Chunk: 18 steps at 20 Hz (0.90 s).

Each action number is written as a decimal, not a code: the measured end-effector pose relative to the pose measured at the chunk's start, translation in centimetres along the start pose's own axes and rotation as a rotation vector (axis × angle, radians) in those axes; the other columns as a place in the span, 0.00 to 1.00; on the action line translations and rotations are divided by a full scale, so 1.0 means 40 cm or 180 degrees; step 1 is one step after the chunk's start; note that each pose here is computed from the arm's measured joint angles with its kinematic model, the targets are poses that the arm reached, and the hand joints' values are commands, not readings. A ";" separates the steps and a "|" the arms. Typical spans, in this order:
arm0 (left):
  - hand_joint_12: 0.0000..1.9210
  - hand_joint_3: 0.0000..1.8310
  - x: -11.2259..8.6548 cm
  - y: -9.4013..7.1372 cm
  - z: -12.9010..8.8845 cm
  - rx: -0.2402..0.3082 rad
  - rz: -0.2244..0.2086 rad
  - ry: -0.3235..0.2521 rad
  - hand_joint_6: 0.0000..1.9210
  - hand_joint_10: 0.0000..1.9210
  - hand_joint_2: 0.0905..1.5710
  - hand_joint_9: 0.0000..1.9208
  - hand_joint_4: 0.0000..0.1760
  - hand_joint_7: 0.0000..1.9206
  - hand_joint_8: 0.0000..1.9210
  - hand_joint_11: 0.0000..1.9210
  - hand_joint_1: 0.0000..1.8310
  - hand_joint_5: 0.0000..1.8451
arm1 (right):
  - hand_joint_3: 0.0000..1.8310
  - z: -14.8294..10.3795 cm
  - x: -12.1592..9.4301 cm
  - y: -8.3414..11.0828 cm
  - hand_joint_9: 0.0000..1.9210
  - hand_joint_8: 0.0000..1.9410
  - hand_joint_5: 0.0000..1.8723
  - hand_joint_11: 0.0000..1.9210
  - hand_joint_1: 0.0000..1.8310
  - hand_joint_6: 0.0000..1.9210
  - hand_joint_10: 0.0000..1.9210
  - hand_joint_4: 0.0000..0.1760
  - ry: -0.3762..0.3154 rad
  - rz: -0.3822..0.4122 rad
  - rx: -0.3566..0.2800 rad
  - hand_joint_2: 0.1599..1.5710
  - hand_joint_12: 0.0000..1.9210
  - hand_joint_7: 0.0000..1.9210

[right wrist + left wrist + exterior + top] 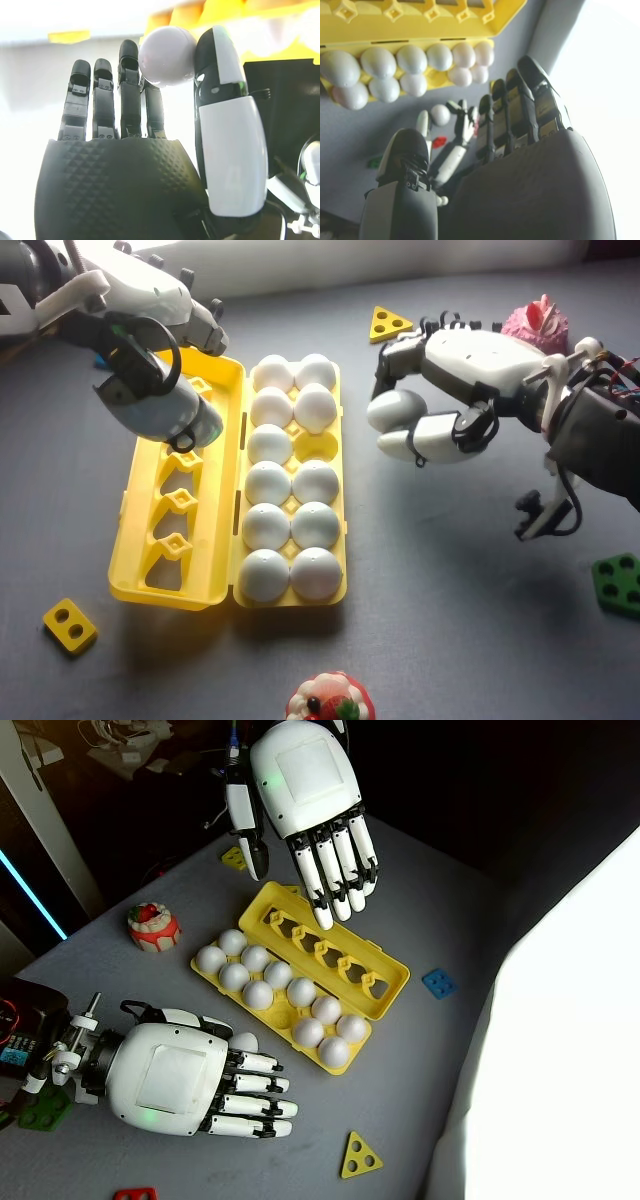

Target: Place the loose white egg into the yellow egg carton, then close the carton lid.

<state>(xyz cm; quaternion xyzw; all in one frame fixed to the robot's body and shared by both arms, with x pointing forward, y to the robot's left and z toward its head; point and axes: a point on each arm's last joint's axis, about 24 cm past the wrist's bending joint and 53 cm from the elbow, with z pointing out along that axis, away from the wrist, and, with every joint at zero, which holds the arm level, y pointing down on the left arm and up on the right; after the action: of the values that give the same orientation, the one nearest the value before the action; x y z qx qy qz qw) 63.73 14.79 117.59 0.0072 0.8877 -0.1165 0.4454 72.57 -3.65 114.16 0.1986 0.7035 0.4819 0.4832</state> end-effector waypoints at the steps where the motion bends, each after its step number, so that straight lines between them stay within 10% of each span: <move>1: 0.45 0.00 0.002 0.002 0.000 -0.0011 -0.0003 0.0010 0.00 0.00 0.81 0.14 0.05 0.14 0.00 0.00 0.20 0.12 | 0.00 -0.001 -0.005 0.012 0.08 0.00 0.45 0.00 0.60 0.65 0.00 0.00 -0.0028 0.0058 -0.0071 0.73 0.10 0.26; 10: 0.45 0.00 -0.003 0.002 -0.008 -0.0039 -0.0029 0.0008 0.00 0.00 0.81 0.13 0.03 0.13 0.00 0.00 0.21 0.11 | 0.00 0.009 0.032 0.059 0.09 0.00 0.46 0.00 0.61 0.63 0.00 0.00 -0.0049 0.0565 -0.0332 0.72 0.15 0.26; 11: 0.43 0.00 -0.002 0.005 -0.010 -0.0060 -0.0049 0.0027 0.00 0.00 0.81 0.12 0.09 0.12 0.00 0.00 0.20 0.08 | 0.00 0.018 0.062 0.064 0.09 0.00 0.46 0.00 0.60 0.63 0.00 0.00 -0.0038 0.0904 -0.0394 0.73 0.17 0.27; 18: 0.44 0.00 -0.011 0.031 -0.003 -0.0137 -0.0025 0.0030 0.00 0.00 0.81 0.12 0.04 0.13 0.00 0.00 0.24 0.10 | 0.00 0.042 0.050 0.012 0.09 0.00 0.47 0.00 0.61 0.62 0.00 0.00 -0.0162 0.1170 -0.0404 0.72 0.15 0.27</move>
<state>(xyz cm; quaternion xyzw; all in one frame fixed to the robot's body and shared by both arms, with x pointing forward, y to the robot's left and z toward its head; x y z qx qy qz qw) 64.06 16.08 117.74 -0.0054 0.8921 -0.0991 0.4407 73.04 -1.14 113.48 0.3049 0.6111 0.6002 0.4163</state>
